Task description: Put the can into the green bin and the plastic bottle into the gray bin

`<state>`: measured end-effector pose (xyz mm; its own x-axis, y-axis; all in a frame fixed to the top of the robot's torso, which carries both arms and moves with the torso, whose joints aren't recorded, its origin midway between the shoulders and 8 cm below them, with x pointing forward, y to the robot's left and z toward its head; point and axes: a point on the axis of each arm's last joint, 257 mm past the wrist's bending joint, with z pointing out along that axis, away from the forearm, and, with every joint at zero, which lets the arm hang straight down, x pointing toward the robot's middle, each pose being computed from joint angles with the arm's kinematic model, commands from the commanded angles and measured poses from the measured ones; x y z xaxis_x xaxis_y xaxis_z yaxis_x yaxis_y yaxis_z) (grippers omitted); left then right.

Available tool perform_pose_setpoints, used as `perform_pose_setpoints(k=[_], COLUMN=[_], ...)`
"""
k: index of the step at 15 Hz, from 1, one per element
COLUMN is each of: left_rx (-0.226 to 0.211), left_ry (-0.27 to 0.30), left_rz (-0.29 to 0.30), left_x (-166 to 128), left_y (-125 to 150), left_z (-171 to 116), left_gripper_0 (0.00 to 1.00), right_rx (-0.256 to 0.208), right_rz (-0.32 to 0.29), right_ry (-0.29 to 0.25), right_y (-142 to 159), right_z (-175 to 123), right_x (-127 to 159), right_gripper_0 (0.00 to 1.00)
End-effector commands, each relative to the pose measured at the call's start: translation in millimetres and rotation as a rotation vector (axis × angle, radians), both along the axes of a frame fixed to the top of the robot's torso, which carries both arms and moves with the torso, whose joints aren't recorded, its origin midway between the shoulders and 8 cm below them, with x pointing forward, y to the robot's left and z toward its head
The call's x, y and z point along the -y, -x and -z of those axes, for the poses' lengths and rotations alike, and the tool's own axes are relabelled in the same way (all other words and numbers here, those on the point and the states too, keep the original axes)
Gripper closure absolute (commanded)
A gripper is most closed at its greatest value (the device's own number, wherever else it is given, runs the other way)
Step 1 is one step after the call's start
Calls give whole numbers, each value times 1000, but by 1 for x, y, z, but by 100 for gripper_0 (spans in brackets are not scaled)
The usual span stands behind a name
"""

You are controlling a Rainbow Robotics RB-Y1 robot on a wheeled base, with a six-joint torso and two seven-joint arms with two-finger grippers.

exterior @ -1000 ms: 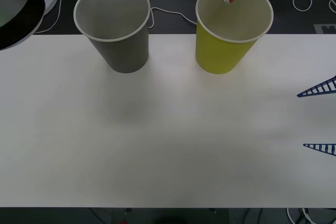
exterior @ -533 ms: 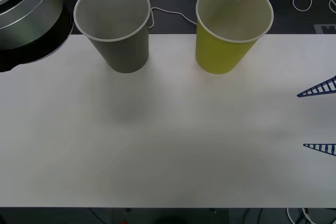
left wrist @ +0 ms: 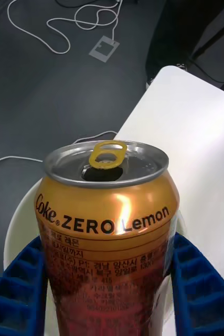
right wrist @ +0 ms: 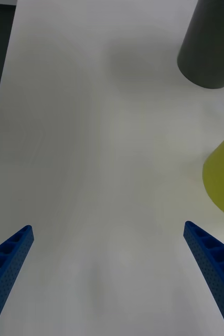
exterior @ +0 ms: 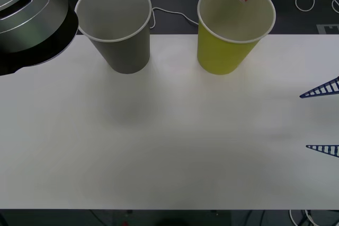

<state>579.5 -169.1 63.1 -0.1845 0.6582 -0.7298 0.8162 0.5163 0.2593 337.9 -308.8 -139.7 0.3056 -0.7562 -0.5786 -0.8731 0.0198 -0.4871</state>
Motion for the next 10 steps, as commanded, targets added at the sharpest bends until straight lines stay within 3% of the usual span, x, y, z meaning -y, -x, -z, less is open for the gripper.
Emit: perform_pose_setpoints(k=[1, 6, 10], left_rx=[-4, -17, -47], left_ry=[4, 14, -12], left_rz=[6, 10, 42], left_x=[2, 2, -18], left_y=[2, 4, 10], left_z=[0, -1, -9], left_gripper_0=[0, 0, 0], right_rx=[0, 0, 0], right_rz=[0, 0, 0], right_ry=[0, 0, 0], right_y=[0, 0, 0], right_z=[0, 0, 0], right_x=[0, 0, 0], right_gripper_0=[0, 0, 0])
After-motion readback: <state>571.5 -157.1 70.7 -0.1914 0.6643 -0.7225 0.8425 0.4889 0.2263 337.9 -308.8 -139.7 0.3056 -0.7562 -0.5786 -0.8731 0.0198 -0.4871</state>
